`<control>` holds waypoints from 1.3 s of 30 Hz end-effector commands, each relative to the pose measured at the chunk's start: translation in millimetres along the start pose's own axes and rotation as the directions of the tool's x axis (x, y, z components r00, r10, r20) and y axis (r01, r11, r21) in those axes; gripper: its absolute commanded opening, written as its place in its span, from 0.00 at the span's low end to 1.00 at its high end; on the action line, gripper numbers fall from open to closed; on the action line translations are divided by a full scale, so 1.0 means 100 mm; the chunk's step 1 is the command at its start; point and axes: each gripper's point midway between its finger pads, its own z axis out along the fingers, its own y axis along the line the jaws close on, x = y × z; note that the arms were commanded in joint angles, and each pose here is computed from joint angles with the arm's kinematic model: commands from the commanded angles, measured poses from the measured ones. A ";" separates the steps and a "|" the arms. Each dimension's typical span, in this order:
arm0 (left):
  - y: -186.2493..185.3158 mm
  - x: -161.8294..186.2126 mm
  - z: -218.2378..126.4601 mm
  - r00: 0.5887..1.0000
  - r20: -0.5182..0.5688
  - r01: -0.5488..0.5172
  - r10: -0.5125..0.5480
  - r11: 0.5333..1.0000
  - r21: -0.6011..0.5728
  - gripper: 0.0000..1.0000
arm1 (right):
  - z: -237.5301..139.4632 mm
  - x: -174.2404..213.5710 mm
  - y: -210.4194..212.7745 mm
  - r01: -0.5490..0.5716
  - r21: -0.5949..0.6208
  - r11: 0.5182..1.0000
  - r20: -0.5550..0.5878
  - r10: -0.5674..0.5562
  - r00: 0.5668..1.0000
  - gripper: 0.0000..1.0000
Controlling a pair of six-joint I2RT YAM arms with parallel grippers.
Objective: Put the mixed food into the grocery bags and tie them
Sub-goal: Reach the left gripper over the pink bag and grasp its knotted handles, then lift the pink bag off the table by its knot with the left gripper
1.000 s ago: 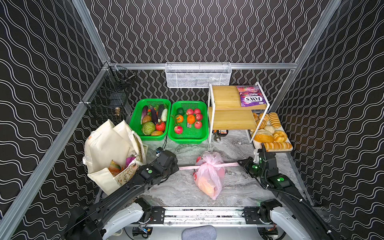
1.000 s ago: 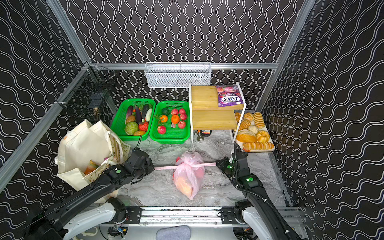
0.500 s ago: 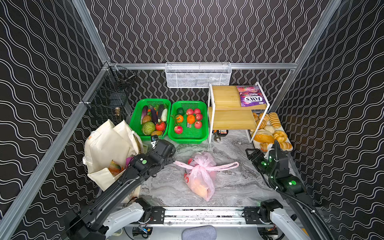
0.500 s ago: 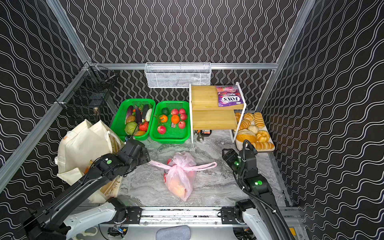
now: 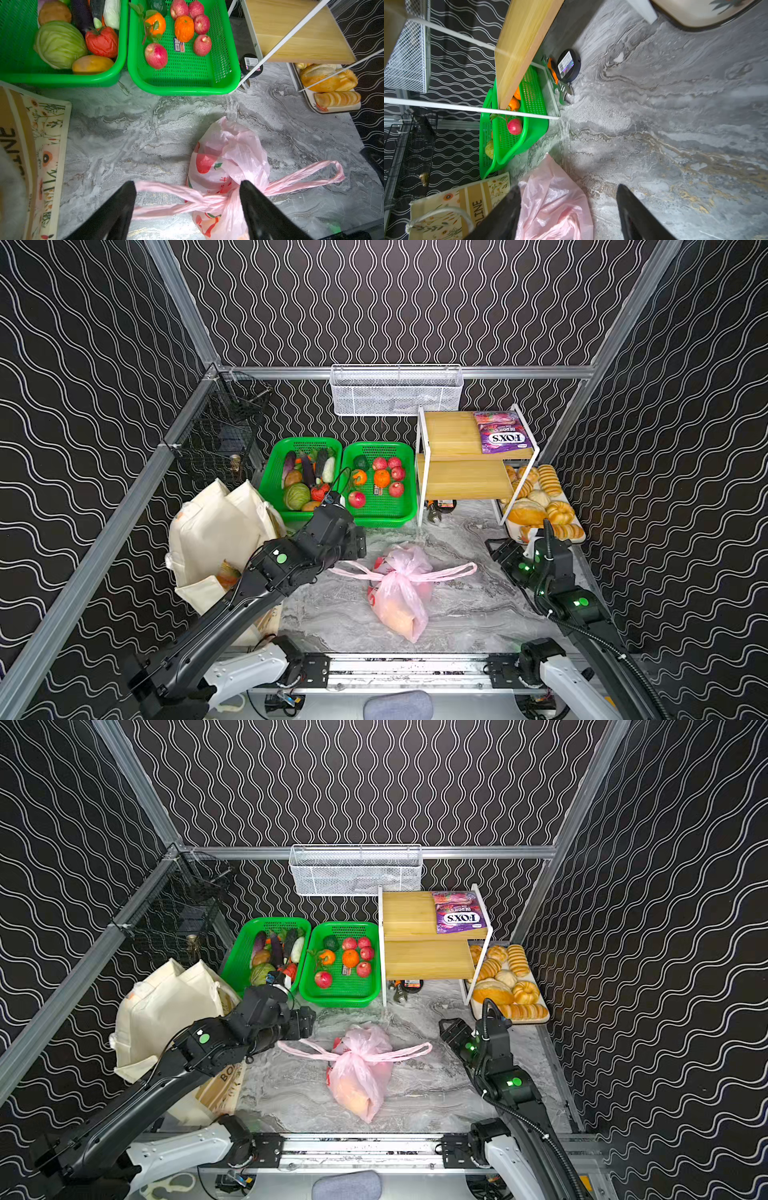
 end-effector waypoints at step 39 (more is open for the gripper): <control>-1.09 1.28 0.93 0.664 -0.331 -0.627 0.670 0.741 0.241 0.25 | 0.07 0.12 0.09 -0.017 -0.072 0.997 -0.068 0.012 0.998 0.74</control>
